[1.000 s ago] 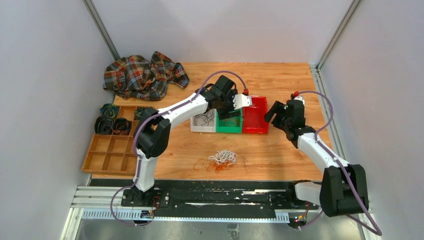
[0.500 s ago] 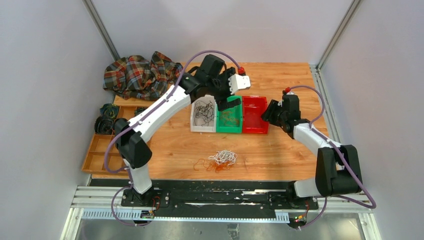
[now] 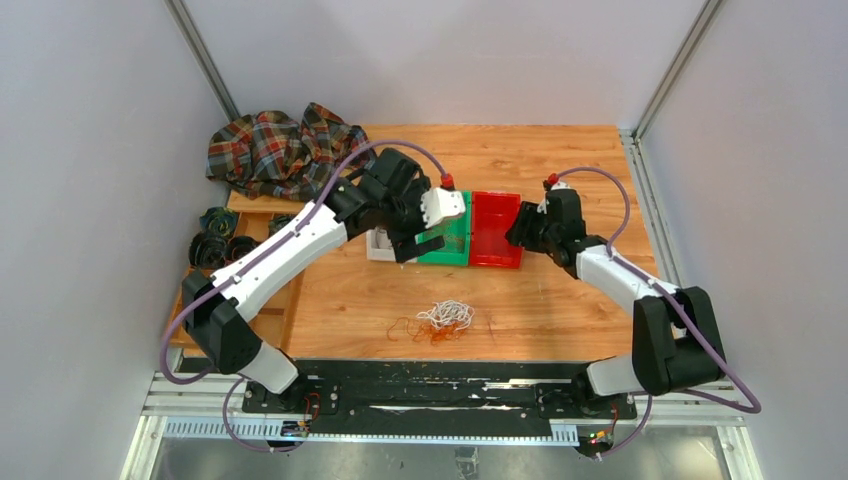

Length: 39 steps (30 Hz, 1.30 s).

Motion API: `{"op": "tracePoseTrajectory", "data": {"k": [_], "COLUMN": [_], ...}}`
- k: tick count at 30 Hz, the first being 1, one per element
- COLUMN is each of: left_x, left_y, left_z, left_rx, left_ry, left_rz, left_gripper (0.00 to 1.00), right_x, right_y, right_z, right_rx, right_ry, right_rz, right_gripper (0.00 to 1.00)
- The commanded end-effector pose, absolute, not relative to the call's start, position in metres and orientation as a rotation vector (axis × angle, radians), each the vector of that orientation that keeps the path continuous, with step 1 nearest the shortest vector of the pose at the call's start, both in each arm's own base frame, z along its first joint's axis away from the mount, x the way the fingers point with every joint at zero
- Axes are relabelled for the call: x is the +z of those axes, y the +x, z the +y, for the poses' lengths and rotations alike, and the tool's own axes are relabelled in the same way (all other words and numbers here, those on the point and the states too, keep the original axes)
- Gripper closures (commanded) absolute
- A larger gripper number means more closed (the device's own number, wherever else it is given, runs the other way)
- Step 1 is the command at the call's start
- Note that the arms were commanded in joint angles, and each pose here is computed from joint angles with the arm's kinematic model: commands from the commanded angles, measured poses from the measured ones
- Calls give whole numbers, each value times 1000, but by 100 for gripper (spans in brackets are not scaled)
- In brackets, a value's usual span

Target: Untangle the cables

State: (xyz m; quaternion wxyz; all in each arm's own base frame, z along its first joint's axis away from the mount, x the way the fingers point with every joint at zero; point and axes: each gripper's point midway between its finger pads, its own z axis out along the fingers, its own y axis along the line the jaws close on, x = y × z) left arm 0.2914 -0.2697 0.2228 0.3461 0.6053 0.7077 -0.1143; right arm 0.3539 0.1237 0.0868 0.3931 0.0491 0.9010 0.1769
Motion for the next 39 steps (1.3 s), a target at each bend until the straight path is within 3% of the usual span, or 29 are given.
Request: {"op": "tracePoseTrajectory", "data": {"k": [1,7,12,25,39], "left_x": [183,118,90,43,47], "left_y": [264,220,200,178,160], "left_z": [-244,-220,-223,-241,-245], "left_rx": [-301,-376,-431,-515,-491], "left_ry": [1671,1840,1912,2063,2250], "left_rz": [1926,2003,2026,1966,1640], "left_gripper": [2,6,10,16,18], "right_x": [111,150,164,156,153], "right_y": [354,337,315,289,286], "right_z": [116,106,111,124,126], "right_rx": [393,395,464,577,590], "right_ry": [153,170,151,114,97], "right_rz": [2227,2106,2067,2097,2114], "right_gripper": [42,22,20,26,34]}}
